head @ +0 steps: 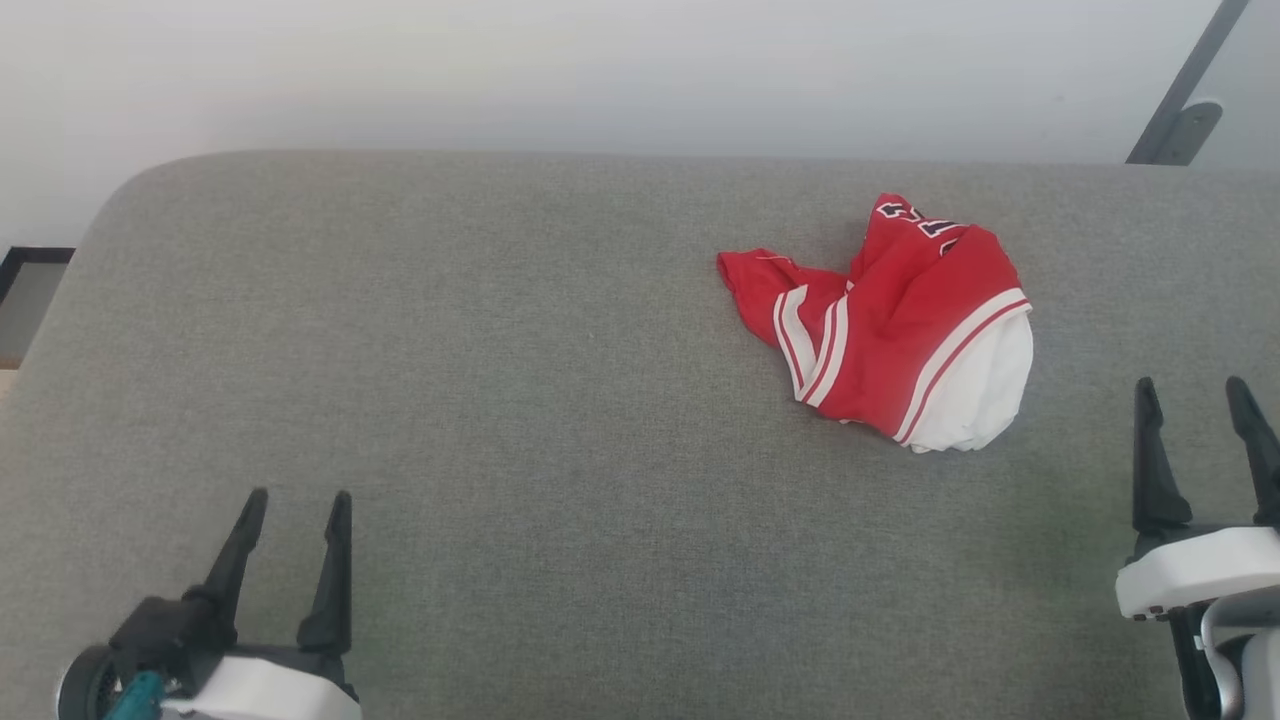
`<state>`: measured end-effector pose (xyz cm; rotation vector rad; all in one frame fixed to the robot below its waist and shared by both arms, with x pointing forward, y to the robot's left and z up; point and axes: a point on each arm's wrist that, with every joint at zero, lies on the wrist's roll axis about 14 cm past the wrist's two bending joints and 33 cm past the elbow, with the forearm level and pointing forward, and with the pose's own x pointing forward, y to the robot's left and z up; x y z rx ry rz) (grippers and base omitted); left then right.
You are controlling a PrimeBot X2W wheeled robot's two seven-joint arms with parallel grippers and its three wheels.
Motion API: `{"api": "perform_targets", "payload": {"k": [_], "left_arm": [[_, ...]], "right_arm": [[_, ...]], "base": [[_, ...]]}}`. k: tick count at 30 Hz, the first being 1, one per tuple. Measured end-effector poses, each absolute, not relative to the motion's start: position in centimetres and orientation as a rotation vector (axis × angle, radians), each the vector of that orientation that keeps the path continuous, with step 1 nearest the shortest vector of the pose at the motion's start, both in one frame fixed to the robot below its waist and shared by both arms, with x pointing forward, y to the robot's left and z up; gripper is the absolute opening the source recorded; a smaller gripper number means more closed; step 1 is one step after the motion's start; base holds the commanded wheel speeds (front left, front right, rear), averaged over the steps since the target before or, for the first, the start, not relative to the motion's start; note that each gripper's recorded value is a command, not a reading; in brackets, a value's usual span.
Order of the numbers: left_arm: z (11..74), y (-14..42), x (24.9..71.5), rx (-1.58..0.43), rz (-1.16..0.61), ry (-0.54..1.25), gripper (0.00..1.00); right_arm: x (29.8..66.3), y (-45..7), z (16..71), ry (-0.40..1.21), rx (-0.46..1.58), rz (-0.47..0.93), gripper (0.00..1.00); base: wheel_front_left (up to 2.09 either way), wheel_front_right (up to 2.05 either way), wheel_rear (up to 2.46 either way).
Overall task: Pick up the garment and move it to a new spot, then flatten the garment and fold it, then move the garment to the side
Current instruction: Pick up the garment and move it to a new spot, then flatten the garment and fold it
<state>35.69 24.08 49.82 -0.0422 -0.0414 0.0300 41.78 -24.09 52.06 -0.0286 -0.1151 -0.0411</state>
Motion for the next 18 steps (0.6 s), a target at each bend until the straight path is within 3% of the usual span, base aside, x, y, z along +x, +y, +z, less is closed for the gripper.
{"api": "perform_targets", "payload": {"k": [12,18], "left_arm": [[49.1,24.0,35.2,-0.071,0.067,-0.032,1.0],[48.3,23.1,36.0,-0.09,0.061,-0.013,1.0]], "right_arm": [[41.7,-23.6,50.3,-0.057,-0.034,-0.015,1.0],[44.6,-21.2,47.9,0.15,-0.098,0.133,1.0]], "base": [[0.0,0.0,0.0],[0.0,0.0,0.0]]}}
